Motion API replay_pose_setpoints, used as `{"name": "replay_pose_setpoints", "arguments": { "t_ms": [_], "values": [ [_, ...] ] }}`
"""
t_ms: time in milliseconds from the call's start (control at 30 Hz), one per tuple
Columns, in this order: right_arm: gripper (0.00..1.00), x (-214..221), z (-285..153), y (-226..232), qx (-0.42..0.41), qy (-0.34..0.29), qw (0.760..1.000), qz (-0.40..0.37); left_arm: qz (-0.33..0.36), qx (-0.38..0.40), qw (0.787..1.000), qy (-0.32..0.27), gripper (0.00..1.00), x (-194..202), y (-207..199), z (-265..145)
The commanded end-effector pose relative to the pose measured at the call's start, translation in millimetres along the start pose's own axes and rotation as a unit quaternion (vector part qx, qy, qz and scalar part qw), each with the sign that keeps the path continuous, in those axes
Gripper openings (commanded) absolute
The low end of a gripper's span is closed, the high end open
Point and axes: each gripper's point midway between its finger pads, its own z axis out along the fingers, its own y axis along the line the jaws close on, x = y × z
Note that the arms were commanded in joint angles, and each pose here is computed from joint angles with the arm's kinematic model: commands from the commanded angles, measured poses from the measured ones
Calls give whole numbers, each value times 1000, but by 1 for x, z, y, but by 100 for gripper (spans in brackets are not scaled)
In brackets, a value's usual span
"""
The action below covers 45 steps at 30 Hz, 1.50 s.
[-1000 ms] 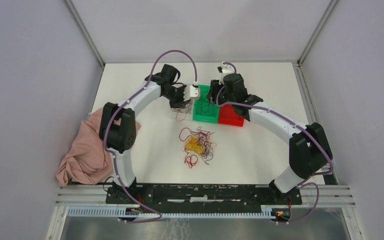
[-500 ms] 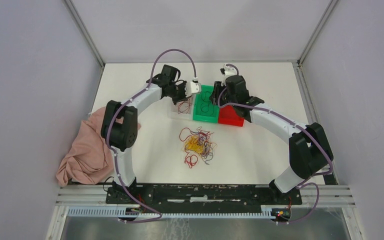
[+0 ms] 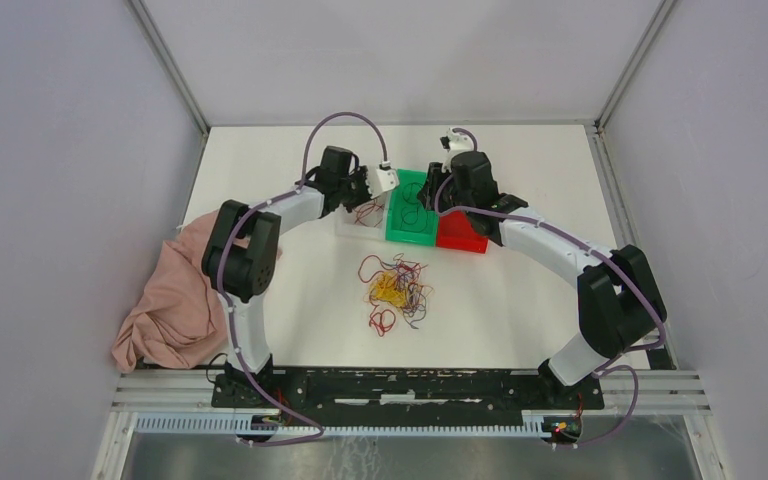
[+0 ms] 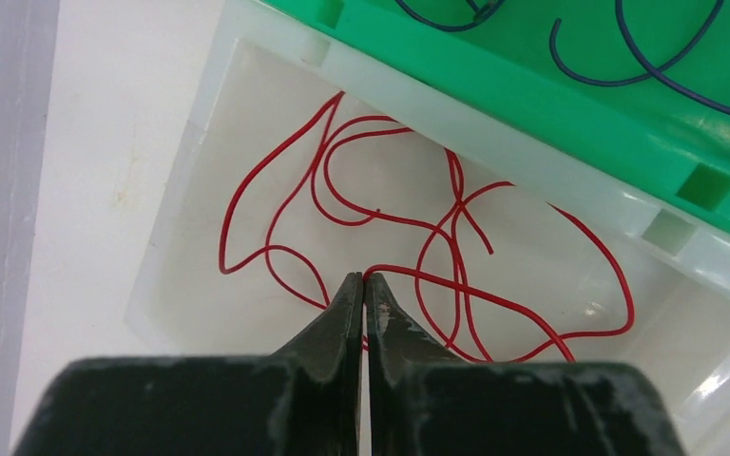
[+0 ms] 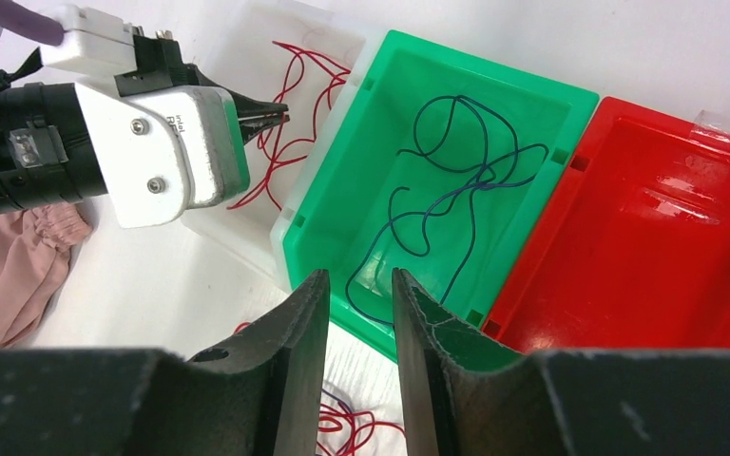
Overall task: Untangle the cables
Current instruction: Place the cable in the bin, then untie the cable.
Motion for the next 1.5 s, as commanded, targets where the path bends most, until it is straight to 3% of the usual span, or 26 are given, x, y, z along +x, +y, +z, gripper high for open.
{"name": "replay_pose_setpoints", "arguments": {
  "t_ms": [0,367,733,933,1067,1167,1233,1267,1467],
  "values": [
    [37,-25,-8,12,-22,-38,999,8,-15,-42,999,-29,9,-25,27,-4],
    [46,-36,-16,20,-35,-41,999,3,-45,27,998,-25,58,-52,29,-54],
    [47,-32,-20,25,-48,-32,998,10,-56,-12,998,-21,65,-59,52,-84],
    [47,-26,-29,25,-53,-29,998,10,-75,52,995,-51,76,-72,21,-112],
    [48,-6,-36,36,-85,-5,996,9,-142,46,987,-51,80,-80,13,-134],
    [50,37,-40,54,-98,37,994,-27,-203,13,979,-31,83,-83,24,-157],
    [51,65,-44,66,-103,67,991,-53,-234,-14,972,-12,89,-80,32,-175],
    [52,81,-47,68,-105,83,989,-60,-257,-37,966,-3,98,-76,39,-185],
    [53,124,-68,77,-109,104,986,-74,-362,-44,931,-11,99,-47,41,-229]
  ]
}}
